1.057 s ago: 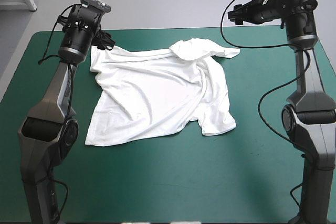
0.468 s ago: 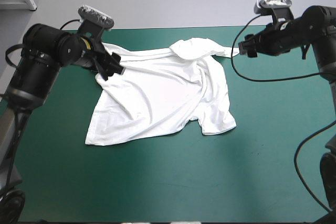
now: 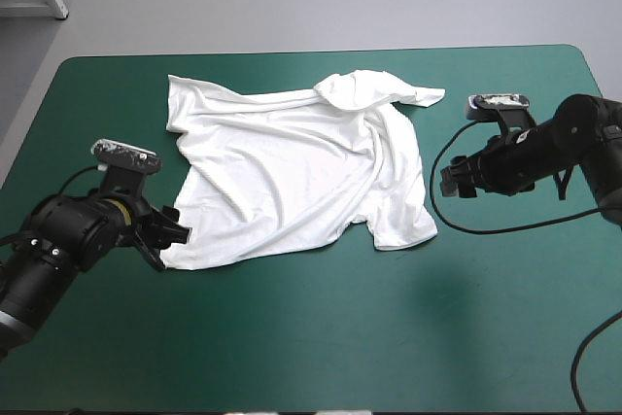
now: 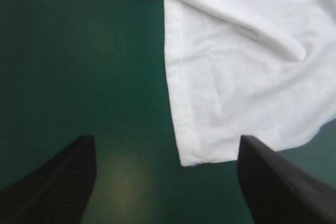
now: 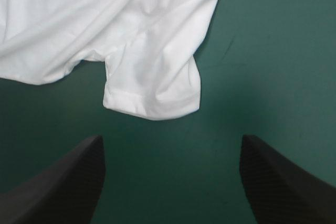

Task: Fold the cloth

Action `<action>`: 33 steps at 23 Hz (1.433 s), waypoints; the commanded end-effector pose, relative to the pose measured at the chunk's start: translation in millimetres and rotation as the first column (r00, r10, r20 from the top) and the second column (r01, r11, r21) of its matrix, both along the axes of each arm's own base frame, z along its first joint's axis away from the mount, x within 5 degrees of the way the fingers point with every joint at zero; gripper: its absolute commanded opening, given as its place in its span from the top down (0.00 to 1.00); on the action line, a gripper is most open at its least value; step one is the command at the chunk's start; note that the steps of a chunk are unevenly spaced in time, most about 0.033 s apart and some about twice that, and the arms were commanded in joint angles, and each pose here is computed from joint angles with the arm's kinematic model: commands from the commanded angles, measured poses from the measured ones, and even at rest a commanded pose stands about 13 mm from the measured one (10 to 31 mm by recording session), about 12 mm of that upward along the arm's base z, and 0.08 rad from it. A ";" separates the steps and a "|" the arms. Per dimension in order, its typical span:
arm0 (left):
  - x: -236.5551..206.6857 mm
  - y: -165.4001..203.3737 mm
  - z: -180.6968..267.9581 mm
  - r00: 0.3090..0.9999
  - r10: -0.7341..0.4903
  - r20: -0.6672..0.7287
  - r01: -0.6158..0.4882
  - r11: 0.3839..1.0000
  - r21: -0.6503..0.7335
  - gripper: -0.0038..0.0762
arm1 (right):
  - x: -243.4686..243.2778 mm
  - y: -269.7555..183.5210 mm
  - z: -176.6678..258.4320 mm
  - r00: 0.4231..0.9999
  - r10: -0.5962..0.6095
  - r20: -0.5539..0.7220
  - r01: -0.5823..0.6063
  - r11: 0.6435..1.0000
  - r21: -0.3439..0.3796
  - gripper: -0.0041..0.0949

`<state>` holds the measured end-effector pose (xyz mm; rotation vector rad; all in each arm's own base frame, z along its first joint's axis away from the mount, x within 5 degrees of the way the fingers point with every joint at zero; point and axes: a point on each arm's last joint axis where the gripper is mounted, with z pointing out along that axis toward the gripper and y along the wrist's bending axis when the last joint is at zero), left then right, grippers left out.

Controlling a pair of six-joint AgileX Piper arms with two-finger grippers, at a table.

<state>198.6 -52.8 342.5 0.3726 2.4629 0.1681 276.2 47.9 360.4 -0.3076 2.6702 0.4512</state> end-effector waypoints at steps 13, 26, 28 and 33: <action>52.2 26.2 -130.4 0.966 0.185 -0.181 -0.232 0.930 -0.285 0.28 | -22.2 -1.7 -12.8 0.999 -0.028 0.038 0.027 0.999 0.026 0.33; 56.2 19.0 -150.3 0.961 0.121 -0.250 -0.200 0.926 -0.319 0.92 | 6.7 24.8 -39.3 0.999 0.026 0.034 -0.027 0.998 0.048 0.33; 56.3 19.0 -150.3 0.961 0.122 -0.250 -0.200 0.926 -0.319 0.92 | 13.7 37.1 -49.2 0.998 0.050 0.032 -0.052 0.998 0.039 0.33; 55.8 19.0 -150.6 0.960 0.119 -0.255 -0.200 0.927 -0.317 0.92 | 36.1 57.3 -86.9 0.999 0.039 -0.012 -0.039 0.999 -0.034 0.33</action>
